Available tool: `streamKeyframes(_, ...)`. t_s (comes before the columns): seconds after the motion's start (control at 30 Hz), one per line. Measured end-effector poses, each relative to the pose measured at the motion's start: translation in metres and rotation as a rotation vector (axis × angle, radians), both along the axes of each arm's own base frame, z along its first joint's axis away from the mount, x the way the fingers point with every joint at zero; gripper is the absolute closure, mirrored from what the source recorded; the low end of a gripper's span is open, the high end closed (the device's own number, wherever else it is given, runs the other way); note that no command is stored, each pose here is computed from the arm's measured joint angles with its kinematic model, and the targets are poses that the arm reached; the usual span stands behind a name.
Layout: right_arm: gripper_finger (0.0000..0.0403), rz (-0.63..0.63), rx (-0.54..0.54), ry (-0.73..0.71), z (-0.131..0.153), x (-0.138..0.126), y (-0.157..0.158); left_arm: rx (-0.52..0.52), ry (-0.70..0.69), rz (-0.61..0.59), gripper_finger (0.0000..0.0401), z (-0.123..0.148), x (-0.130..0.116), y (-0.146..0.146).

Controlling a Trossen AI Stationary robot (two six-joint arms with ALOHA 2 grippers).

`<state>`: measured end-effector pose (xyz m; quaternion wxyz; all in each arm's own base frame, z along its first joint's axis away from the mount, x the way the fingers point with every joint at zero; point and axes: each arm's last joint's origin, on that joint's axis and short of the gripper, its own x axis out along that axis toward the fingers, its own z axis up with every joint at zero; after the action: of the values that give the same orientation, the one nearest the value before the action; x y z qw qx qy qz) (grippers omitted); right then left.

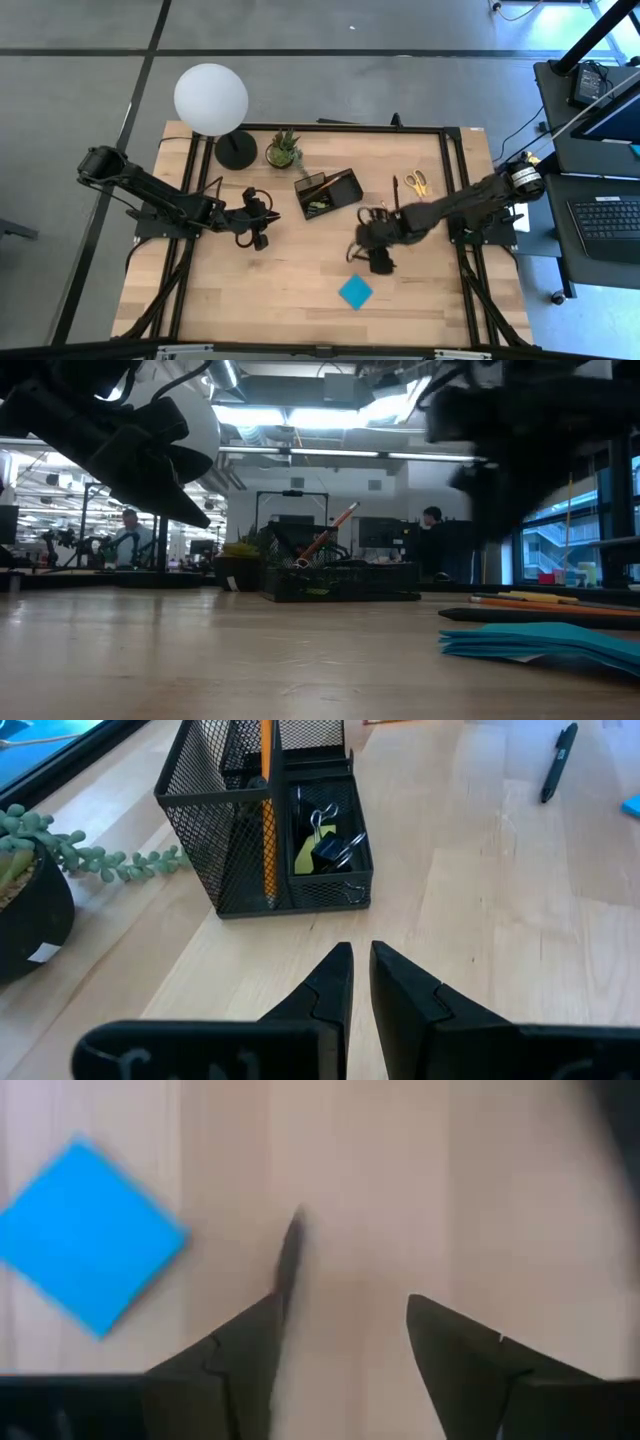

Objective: Pick and place office supplies into organizer
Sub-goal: Put the bottom black pen into the desk organizer

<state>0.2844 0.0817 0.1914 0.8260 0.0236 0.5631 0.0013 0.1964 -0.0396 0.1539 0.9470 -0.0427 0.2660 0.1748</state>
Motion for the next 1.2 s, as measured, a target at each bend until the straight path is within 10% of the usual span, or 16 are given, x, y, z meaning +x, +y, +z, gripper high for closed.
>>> streamKeyframes(0.43,0.0185,-0.160,0.035,0.174,-0.010,-0.040,0.056,-0.001,-0.002,0.000,0.0370,0.000,0.000,0.000)
streamKeyframes(1.2,0.0191,-0.179,0.005,0.365,-0.066,-0.037,0.047,-0.014,-0.005,0.008,0.0370,0.000,0.000,0.000)
